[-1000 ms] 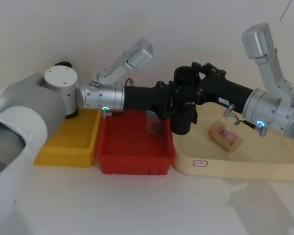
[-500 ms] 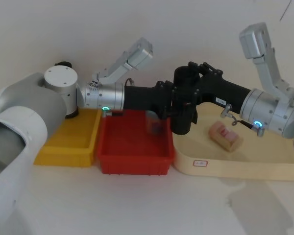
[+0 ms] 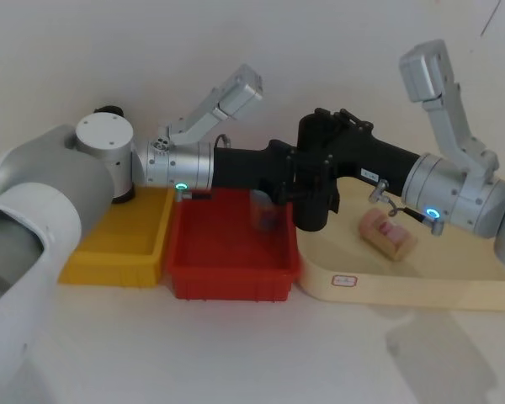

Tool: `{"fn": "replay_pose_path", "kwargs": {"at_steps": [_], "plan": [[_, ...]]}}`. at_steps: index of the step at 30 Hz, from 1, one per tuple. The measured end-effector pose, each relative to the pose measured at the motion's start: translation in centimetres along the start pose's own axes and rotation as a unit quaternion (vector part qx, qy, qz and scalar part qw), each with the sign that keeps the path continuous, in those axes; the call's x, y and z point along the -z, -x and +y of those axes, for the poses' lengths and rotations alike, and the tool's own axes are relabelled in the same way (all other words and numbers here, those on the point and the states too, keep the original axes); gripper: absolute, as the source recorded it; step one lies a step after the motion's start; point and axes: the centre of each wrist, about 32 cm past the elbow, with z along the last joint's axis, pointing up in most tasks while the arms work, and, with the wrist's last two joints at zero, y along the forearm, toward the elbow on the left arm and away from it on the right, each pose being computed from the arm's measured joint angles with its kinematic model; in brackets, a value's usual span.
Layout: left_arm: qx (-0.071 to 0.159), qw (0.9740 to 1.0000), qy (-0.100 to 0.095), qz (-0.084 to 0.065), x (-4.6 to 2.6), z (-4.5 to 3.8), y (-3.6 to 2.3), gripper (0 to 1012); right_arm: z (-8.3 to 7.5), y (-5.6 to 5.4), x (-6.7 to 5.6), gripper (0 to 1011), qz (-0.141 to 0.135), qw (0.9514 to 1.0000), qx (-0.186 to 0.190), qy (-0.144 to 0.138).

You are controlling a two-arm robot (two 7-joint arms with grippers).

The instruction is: Pick up the garbage bag with the one hand and transfer it to the other hand.

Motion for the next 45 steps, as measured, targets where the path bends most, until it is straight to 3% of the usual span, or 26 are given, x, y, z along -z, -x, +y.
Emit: {"fn": "replay_pose_path", "kwargs": {"at_steps": [17,21,33,36,45], "plan": [[0.0,1.0,0.0,0.0,0.0,0.0,0.0,410,0.49,0.05,0.05,1000,0.0,1.0,0.0,0.001],[0.0,1.0,0.0,0.0,0.0,0.0,0.0,410,0.54,0.05,0.06,962,0.0,1.0,0.0,0.001],[0.0,1.0,0.0,0.0,0.0,0.0,0.0,410,0.6,0.05,0.06,661,-0.001,1.0,0.0,0.001],[0.0,1.0,0.0,0.0,0.0,0.0,0.0,410,0.61,0.05,0.06,520,-0.001,1.0,0.001,0.001],[0.0,1.0,0.0,0.0,0.0,0.0,0.0,410,0.65,0.06,0.06,478,0.0,1.0,0.0,0.001]]}}
